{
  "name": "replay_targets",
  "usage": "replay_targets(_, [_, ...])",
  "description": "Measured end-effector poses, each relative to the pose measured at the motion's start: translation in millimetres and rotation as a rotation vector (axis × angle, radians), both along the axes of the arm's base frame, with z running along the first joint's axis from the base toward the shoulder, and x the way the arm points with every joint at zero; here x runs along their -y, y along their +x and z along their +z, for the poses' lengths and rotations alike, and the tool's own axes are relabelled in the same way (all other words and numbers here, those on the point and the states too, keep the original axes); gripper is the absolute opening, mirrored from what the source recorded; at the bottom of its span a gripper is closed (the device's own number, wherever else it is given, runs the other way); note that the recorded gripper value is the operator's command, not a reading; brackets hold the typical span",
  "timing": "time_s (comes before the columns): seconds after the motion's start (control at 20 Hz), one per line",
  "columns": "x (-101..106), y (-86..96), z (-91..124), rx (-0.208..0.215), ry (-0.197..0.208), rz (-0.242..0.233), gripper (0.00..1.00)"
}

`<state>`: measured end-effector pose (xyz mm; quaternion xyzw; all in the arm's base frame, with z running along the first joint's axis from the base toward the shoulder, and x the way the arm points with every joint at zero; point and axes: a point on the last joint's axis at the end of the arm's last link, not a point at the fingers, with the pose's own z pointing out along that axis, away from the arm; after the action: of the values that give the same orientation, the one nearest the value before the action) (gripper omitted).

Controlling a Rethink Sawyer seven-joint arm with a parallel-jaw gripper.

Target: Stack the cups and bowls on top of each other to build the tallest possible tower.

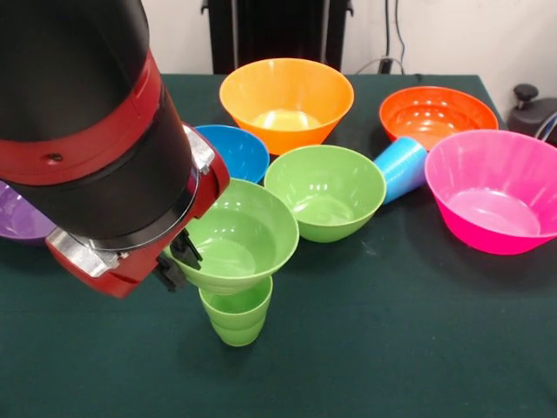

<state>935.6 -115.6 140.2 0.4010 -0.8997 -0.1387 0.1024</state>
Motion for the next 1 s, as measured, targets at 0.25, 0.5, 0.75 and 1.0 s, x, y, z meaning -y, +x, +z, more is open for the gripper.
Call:
replay_targets(0.25, [-1.8,0.5,4.1,0.012,0.026,0.004,0.0])
replay_targets(0.5, [-4.2,1.2,7.5,0.025,0.051,0.008,0.0])
replay_targets(0.75, [-6.0,1.6,9.1,0.032,0.065,0.011,0.0])
replay_targets(1.0, [-7.7,1.7,10.7,0.038,0.08,0.014,0.0])
